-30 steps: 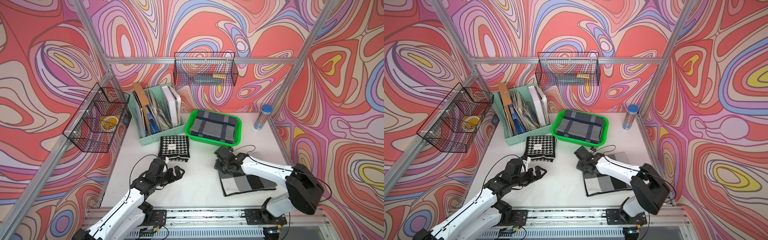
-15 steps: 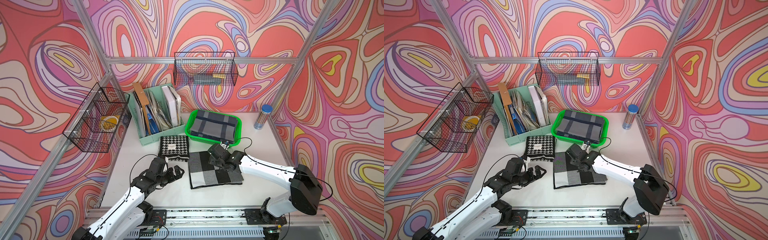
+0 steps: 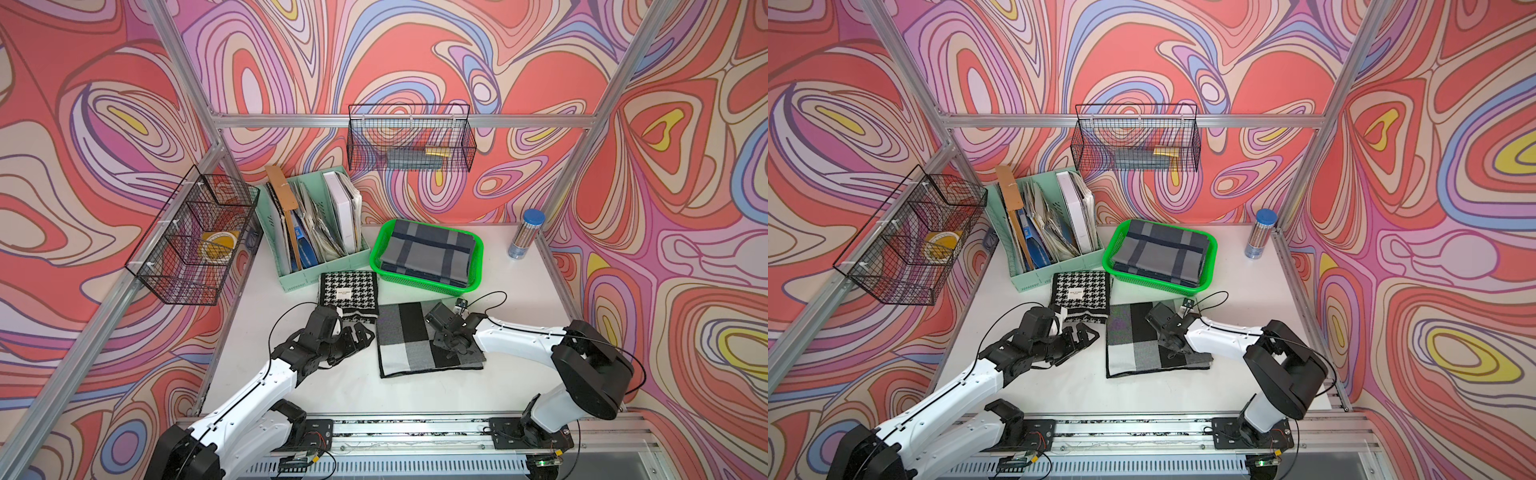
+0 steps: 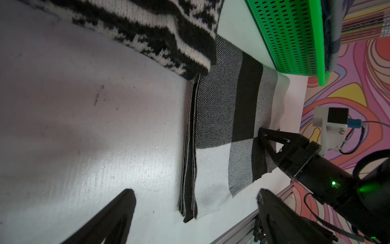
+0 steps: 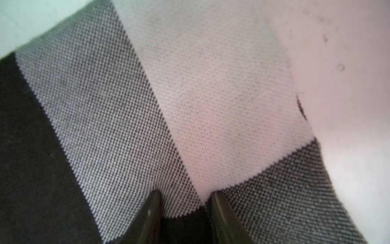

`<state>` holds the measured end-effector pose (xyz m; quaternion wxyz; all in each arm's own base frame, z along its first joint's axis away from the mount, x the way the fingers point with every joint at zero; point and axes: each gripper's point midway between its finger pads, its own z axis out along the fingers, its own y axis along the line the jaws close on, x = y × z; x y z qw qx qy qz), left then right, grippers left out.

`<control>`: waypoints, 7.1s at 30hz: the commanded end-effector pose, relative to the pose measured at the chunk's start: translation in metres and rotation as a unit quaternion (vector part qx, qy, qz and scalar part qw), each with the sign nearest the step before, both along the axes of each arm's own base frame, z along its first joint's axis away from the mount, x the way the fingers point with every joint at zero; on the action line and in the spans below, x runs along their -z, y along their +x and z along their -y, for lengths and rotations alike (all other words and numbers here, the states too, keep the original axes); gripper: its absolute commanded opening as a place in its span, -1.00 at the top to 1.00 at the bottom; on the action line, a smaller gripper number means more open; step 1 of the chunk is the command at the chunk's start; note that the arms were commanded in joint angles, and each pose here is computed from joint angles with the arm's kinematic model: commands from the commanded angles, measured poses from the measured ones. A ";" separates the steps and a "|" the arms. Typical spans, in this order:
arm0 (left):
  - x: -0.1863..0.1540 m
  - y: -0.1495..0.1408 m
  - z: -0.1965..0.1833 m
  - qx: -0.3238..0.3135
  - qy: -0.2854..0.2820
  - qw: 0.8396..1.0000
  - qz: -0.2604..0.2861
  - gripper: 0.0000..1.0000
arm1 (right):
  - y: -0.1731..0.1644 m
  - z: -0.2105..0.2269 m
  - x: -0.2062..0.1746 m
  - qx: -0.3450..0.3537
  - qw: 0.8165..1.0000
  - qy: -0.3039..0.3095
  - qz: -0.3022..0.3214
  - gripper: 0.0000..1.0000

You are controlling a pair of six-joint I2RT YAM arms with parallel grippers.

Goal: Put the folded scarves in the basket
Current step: Move the scarf to the center of the board, then pick up the scarf at the center of the board, then place the scarf in the basket, then move the scarf to the center of the board, then pick up the scarf at the center of the board.

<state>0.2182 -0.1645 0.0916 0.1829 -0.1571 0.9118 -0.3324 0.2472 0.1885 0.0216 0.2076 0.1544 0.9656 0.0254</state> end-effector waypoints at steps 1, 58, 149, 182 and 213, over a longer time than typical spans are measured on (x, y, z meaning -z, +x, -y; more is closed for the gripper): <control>-0.004 0.011 -0.003 -0.031 0.008 0.999 0.007 -0.91 | -0.068 -0.013 0.038 -0.006 0.994 0.004 -0.105 0.21; 0.064 0.013 0.094 0.115 0.082 0.986 -0.089 0.98 | -0.015 0.068 -0.006 0.028 0.971 0.236 0.000 0.86; -0.087 0.008 -0.090 -0.089 0.177 0.974 0.109 -0.91 | 0.098 -0.223 -0.051 -0.090 0.960 0.246 0.096 -0.44; -0.081 0.020 -0.072 -0.076 0.148 0.982 0.089 -0.90 | 0.051 -0.141 -0.065 -0.060 0.985 0.146 0.072 1.00; 0.010 0.055 0.013 0.087 0.061 0.994 -0.016 -0.79 | 0.017 -0.048 -0.041 0.019 0.965 0.249 0.079 -0.56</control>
